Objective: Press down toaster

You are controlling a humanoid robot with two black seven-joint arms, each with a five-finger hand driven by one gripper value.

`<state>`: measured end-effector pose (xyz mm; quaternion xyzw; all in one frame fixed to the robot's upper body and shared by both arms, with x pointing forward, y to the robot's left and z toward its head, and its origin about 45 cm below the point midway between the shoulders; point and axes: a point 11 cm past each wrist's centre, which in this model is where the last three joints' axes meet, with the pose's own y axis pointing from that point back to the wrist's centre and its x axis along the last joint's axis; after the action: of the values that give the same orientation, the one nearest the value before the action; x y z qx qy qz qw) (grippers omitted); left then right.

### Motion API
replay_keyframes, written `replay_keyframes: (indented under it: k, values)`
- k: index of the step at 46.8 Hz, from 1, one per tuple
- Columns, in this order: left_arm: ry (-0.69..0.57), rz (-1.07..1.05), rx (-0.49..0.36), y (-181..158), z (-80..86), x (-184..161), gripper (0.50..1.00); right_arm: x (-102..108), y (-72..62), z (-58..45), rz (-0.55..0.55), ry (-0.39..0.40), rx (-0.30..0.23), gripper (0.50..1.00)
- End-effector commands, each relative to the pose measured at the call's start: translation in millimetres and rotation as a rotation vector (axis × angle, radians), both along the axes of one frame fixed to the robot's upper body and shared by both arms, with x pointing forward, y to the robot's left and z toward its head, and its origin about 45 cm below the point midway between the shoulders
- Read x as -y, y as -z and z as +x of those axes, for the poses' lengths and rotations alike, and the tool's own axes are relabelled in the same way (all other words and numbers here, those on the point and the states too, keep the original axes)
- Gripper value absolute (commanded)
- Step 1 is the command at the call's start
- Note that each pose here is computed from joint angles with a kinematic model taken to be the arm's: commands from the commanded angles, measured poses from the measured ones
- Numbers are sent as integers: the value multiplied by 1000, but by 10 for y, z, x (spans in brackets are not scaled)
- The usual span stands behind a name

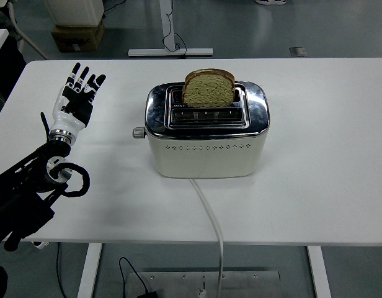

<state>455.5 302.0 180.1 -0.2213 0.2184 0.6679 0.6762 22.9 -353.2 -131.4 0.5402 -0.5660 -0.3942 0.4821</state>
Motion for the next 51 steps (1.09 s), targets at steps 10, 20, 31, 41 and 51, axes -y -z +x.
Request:
replay_keyframes:
  k: [10, 20, 31, 41, 51]
  values:
    - [8, 12, 17, -75, 11, -68, 1000, 0, 0, 4, 0, 0, 1, 998]
    - [-18, 64, 27, -171, -1, -328, 1000, 0, 0, 4, 0, 0, 1, 998]
    - [-20, 137, 35, -246, -25, -502, 1000, -2, 1, -5, 1, -1, -1, 998]
    - [-65, 214, 11, -240, -91, -766, 1000, 0, 0, -5, 0, 0, -1, 998]
    - [-25, 259, 10, -246, -141, -861, 1000, -1, 0, 4, 1, 0, 1, 998]
